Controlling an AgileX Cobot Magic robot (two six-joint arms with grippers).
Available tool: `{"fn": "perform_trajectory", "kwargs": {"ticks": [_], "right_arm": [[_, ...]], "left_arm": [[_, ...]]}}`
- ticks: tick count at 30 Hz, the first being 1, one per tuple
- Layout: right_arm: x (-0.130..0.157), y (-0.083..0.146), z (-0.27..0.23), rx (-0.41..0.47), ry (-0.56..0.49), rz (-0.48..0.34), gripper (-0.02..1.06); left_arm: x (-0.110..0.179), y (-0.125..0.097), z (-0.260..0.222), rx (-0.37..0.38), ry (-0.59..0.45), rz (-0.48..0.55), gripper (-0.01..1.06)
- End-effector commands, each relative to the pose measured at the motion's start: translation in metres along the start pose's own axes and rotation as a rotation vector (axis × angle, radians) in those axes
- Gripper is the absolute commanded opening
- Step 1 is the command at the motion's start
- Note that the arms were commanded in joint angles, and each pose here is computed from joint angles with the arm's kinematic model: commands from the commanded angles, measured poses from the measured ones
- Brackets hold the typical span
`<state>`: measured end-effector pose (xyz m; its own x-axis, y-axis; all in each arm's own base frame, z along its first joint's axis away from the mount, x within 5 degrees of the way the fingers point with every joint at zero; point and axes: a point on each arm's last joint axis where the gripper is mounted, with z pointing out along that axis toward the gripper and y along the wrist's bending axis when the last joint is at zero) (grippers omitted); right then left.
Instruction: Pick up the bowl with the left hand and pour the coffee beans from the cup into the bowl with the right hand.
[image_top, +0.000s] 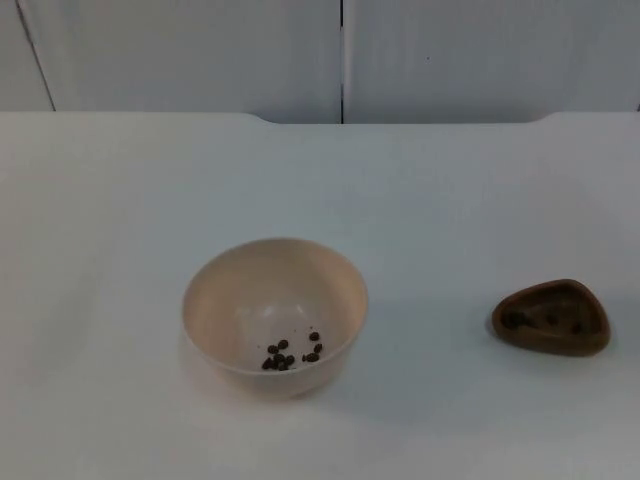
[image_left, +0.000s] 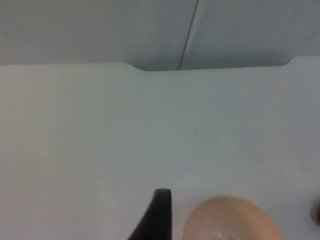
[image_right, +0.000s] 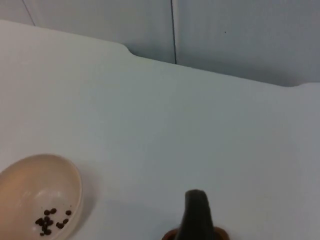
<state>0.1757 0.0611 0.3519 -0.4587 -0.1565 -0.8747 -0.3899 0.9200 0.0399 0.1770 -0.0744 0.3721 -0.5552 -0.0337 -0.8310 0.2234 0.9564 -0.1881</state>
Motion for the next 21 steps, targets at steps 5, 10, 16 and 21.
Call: {"fn": "perform_trajectory", "kwargs": {"ticks": [5, 10, 16, 21], "right_arm": [[0.000, 0.003, -0.026, 0.006, -0.084, -0.041, 0.59], [0.001, 0.005, -0.039, 0.003, -0.109, -0.047, 0.59], [0.006, 0.009, -0.052, -0.016, -0.094, -0.048, 0.59], [0.020, 0.010, -0.059, -0.013, -0.115, -0.051, 0.59]], "left_arm": [[0.006, 0.006, -0.040, 0.001, -0.035, 0.031, 0.85], [0.028, 0.013, -0.062, 0.014, -0.087, 0.034, 0.85], [0.073, 0.027, -0.081, 0.021, -0.121, 0.032, 0.85], [0.097, 0.036, -0.099, 0.017, -0.167, 0.035, 0.85]]}}
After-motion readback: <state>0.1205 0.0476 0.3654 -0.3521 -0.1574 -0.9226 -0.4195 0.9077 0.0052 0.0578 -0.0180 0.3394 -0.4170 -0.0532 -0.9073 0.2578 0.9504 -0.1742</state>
